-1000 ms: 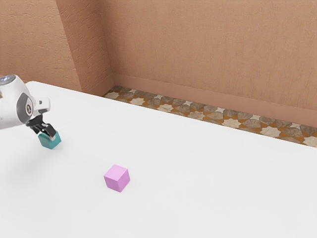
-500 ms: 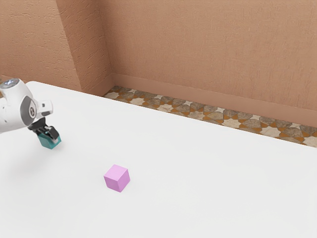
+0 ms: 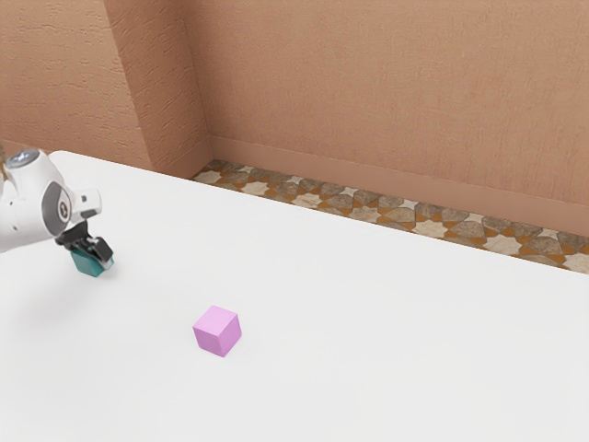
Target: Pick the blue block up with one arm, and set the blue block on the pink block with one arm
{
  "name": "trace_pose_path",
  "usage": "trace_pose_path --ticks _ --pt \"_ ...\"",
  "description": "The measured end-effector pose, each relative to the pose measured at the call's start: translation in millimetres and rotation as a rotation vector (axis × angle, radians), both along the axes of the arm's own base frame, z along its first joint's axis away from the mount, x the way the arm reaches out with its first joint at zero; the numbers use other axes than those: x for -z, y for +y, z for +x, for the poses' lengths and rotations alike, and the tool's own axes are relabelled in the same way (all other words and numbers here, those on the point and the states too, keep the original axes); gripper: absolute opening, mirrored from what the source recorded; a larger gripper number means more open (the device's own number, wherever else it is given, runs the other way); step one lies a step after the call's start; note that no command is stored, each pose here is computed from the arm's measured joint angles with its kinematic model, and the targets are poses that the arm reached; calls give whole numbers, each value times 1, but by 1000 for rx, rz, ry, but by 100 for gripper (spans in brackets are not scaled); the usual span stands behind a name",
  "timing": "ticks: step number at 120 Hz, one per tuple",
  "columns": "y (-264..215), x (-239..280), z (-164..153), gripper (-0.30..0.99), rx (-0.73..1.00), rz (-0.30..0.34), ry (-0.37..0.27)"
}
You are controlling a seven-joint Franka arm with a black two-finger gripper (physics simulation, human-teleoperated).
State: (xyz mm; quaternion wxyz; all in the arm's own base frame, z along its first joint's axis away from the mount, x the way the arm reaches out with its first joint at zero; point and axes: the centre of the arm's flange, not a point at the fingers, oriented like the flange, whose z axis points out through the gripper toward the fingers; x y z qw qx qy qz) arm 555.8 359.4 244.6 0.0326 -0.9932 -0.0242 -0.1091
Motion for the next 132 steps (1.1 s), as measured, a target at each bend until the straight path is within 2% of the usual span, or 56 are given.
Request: trace_pose_path --ticks 8,29,46,61,75,96,119,132 --pt "0 0 0 68 -3 -2 -1" --pt "-1 -4 1 44 -11 -2 -8" --pt "-3 -7 0 40 -15 -2 -10" --pt "-15 -35 -6 39 -11 9 -34" --pt "-90 -106 -25 40 44 15 -91" --pt "-167 -153 -53 40 48 -18 -125" --pt "-270 -165 -53 39 93 -56 -87" --pt "-309 -160 -51 39 70 -75 -56"
